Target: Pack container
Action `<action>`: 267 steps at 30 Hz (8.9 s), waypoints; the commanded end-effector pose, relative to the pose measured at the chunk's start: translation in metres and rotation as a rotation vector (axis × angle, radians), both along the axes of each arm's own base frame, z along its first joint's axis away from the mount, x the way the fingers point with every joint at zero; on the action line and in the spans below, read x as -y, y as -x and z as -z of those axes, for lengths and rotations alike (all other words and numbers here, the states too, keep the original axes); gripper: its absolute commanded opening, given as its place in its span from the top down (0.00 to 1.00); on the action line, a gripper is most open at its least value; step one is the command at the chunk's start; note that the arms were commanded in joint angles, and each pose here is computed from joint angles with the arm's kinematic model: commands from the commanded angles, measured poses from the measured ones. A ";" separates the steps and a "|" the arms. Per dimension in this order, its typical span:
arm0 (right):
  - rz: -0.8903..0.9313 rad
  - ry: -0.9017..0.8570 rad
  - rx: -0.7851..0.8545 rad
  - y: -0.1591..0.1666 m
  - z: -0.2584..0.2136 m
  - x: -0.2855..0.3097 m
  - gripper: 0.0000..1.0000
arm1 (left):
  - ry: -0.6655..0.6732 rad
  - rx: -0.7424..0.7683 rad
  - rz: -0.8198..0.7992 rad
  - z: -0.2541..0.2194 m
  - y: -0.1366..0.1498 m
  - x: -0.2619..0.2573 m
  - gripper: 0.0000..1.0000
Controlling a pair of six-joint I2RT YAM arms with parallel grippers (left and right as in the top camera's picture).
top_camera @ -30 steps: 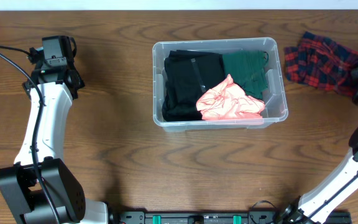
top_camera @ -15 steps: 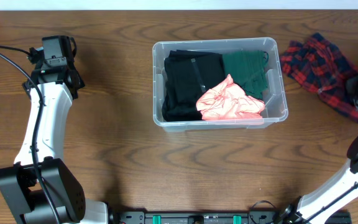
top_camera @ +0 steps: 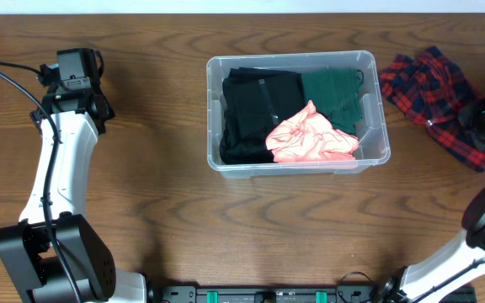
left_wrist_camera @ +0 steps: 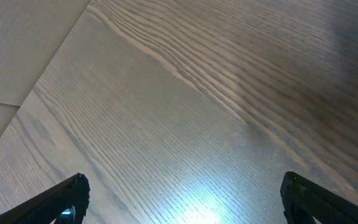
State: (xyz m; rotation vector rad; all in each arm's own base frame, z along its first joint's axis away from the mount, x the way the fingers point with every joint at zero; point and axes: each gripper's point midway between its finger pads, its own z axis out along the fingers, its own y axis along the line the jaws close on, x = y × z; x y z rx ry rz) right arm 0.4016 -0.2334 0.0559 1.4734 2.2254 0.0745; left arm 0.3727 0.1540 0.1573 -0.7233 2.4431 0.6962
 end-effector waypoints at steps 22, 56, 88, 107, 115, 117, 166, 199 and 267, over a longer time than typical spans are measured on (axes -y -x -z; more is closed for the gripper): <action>-0.013 0.121 -0.019 0.078 -0.072 0.056 0.88 | -0.021 0.014 -0.004 -0.011 0.000 -0.004 0.02; -0.044 -0.026 -0.001 0.040 0.054 0.075 0.05 | -0.021 0.014 -0.004 -0.011 0.000 -0.004 0.02; -0.180 -0.065 -0.021 0.039 0.076 0.059 0.18 | -0.021 0.014 -0.004 -0.011 0.000 -0.004 0.02; -0.251 -0.073 0.005 0.025 0.074 0.043 0.60 | -0.021 0.014 -0.004 -0.011 0.000 -0.004 0.02; -0.281 -0.100 0.073 0.014 0.068 0.037 0.81 | -0.021 0.014 -0.004 -0.011 0.000 -0.004 0.02; -0.296 -0.123 0.109 0.010 0.065 0.034 0.76 | -0.021 0.014 -0.004 -0.011 0.000 -0.004 0.02; -0.742 0.260 0.885 -0.033 -0.303 -0.097 0.99 | -0.021 0.014 -0.004 -0.011 0.000 -0.004 0.02; -1.402 -0.067 1.206 0.057 -0.400 -0.379 0.99 | -0.021 0.014 -0.004 -0.011 0.000 -0.004 0.02; -1.409 -0.231 1.004 0.013 -0.315 -0.501 0.99 | -0.021 0.014 -0.004 -0.011 0.000 -0.004 0.02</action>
